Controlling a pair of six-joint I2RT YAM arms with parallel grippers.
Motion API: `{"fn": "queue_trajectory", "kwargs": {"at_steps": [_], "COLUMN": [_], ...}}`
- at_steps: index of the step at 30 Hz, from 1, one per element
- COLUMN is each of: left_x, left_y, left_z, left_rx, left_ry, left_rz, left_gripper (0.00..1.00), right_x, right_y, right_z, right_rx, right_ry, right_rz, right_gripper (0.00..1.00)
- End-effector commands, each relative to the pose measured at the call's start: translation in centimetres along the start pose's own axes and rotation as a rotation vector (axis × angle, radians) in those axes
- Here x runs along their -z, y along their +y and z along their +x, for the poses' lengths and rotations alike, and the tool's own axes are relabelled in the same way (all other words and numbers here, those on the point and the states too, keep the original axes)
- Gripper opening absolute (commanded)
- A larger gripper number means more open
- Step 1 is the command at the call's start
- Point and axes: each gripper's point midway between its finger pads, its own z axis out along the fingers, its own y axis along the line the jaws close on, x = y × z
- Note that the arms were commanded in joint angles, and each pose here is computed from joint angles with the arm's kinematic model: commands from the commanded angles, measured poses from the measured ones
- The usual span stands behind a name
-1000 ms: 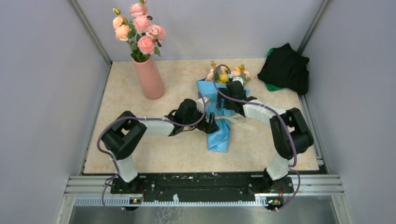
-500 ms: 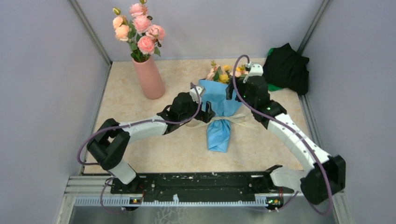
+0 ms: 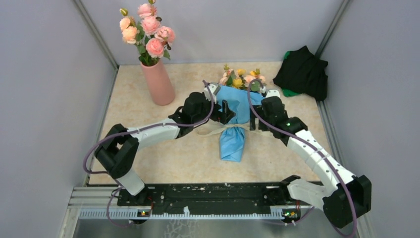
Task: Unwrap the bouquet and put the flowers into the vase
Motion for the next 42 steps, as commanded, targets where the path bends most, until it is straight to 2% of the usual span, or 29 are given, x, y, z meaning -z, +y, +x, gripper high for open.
{"fn": "queue_trajectory", "kwargs": {"at_steps": [1, 5, 9, 16, 24, 32, 42], "left_x": [-1.0, -3.3, -5.6, -7.4, -7.3, -5.2, -5.0], "left_y": [-5.3, -6.1, -5.6, -2.2, 0.3, 3.2, 2.9], "left_z": [-4.2, -2.9, -1.1, 1.8, 3.3, 3.9, 4.0], "left_rx": [0.056, 0.109, 0.147, 0.224, 0.284, 0.325, 0.336], "left_ry": [-0.103, -0.095, -0.049, 0.002, 0.026, 0.023, 0.029], "left_rz": [0.232, 0.286, 0.284, 0.21, 0.19, 0.148, 0.179], "left_gripper": [0.97, 0.96, 0.96, 0.97, 0.98, 0.99, 0.99], "right_x": [0.5, -0.6, -2.2, -3.5, -6.7, -9.1, -10.5], "right_y": [-1.3, -0.3, -0.7, -0.3, -0.9, -2.0, -4.1], "right_z": [0.7, 1.7, 3.4, 4.2, 6.1, 7.2, 7.6], "right_rx": [0.034, 0.029, 0.024, -0.042, -0.074, -0.119, -0.158], "right_ry": [0.042, 0.078, 0.127, 0.134, 0.192, 0.216, 0.245], "right_rz": [0.058, 0.012, 0.052, 0.046, 0.074, 0.102, 0.168], "right_gripper": [0.88, 0.88, 0.89, 0.89, 0.89, 0.89, 0.87]}}
